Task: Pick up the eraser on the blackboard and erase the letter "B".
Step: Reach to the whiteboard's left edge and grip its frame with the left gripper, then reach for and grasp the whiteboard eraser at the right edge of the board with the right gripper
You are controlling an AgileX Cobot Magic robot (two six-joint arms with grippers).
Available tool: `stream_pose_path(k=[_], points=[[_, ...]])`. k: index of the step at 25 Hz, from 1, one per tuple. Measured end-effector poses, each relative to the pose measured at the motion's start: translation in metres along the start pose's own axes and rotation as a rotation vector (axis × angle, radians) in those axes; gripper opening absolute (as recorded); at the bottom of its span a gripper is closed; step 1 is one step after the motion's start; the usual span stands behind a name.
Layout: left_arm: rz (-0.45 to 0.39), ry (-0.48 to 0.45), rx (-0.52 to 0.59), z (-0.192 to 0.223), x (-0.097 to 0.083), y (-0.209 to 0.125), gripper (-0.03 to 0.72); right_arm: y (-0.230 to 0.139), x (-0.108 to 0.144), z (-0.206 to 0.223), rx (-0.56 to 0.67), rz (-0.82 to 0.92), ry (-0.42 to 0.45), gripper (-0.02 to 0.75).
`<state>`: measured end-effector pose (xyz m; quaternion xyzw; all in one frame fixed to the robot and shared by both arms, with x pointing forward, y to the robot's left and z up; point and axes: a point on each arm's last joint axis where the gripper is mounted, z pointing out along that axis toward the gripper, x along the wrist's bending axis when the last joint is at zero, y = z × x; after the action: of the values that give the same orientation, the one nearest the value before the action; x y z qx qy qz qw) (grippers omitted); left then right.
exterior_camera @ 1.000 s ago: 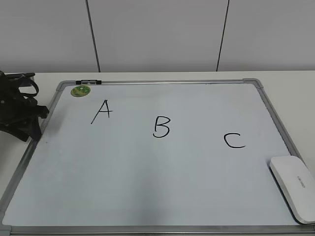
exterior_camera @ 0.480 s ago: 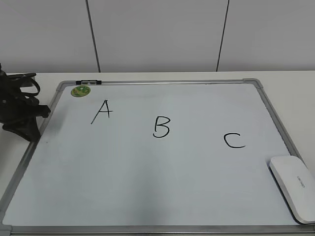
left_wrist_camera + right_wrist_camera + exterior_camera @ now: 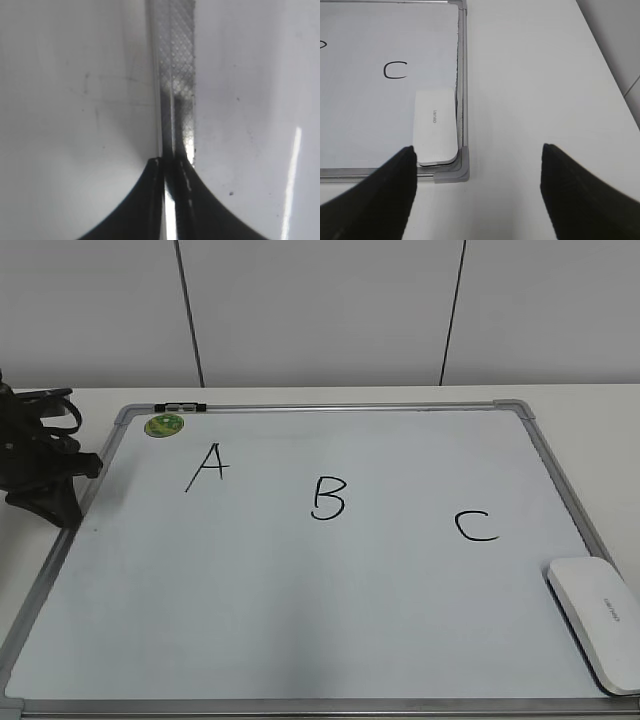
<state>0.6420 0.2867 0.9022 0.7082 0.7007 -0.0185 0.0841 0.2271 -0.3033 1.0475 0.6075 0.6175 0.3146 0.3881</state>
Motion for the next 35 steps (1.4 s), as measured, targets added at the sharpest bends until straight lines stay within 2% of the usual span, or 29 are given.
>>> stream_pose_path(k=[26,35], points=[[-0.001,-0.002,0.002,0.0,0.0,0.0,0.011,0.0,0.0,-0.001,0.013,0.0,0.001,0.591],[-0.003,-0.003,0.002,0.0,0.0,0.0,0.011,0.051,-0.004,0.012,0.22,-0.047,0.02,0.591]])
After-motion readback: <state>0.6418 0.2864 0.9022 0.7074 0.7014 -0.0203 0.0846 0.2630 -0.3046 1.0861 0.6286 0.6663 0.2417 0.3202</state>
